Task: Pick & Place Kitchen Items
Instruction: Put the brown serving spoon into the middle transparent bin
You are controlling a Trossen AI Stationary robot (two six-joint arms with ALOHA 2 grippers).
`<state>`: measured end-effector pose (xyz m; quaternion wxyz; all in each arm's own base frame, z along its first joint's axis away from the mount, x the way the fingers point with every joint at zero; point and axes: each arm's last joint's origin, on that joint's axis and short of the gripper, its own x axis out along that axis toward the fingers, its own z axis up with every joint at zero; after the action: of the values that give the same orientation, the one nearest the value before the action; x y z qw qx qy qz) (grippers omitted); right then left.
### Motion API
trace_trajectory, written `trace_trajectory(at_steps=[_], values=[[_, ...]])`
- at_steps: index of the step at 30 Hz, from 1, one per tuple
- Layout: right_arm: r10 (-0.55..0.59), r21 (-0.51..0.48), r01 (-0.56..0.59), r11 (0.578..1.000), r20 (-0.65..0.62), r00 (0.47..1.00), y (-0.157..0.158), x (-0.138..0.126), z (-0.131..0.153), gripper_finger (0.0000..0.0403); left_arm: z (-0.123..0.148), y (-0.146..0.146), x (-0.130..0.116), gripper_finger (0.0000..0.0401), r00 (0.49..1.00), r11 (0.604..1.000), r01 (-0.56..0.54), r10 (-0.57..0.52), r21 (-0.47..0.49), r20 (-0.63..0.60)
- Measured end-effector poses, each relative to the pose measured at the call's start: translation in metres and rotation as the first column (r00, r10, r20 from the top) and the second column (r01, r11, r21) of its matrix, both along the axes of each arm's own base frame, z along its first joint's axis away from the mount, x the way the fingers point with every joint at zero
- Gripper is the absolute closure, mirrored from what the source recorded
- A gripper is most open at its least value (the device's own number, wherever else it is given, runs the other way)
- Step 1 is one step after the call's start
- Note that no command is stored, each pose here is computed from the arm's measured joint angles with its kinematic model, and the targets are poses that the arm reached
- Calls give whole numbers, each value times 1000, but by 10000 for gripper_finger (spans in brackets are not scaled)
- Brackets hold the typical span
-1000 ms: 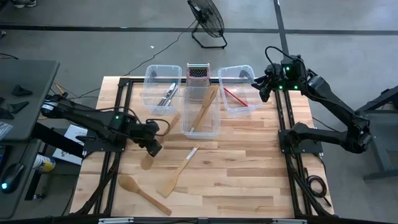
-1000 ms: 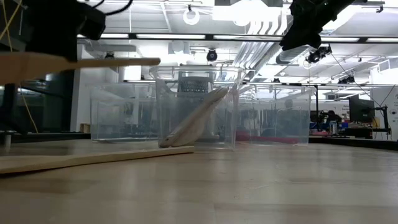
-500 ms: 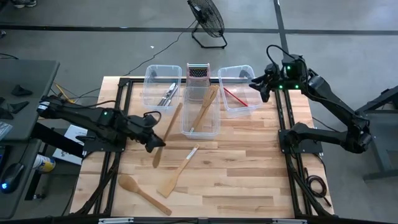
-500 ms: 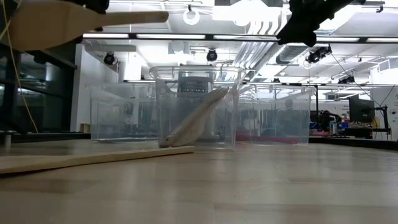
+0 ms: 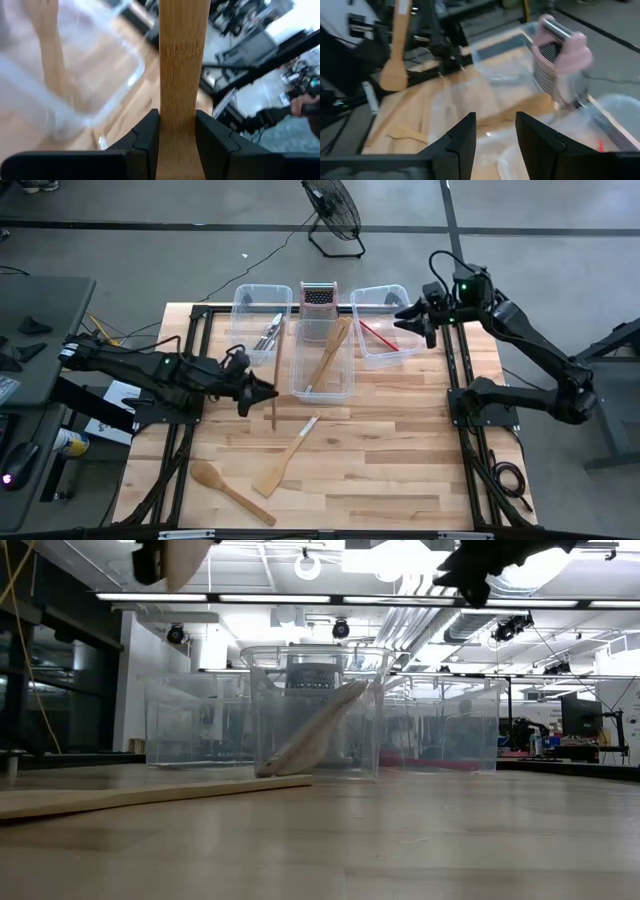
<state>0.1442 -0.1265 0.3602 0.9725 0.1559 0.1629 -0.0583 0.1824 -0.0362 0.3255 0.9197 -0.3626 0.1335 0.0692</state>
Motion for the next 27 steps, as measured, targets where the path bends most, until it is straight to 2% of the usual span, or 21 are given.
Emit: trace_trajectory(at_steps=[6, 10, 16, 27], values=[[128, 29, -131, 991, 92, 988, 1, 18, 4, 272, 16, 1, 3, 305, 987, 994, -30, 13, 103, 158], [191, 10, -194, 981, 118, 974, 5, 33, 4, 272, 23, 1, 4, 305, 974, 989, -32, -1, 142, 225], [278, -24, -278, 960, 192, 941, 13, 52, 9, 272, 37, -2, 4, 305, 928, 977, 19, -97, 214, 359], [421, -88, -424, 902, 404, 812, 20, 100, 19, 272, 46, -3, 6, 305, 883, 966, 17, -136, 259, 449]])
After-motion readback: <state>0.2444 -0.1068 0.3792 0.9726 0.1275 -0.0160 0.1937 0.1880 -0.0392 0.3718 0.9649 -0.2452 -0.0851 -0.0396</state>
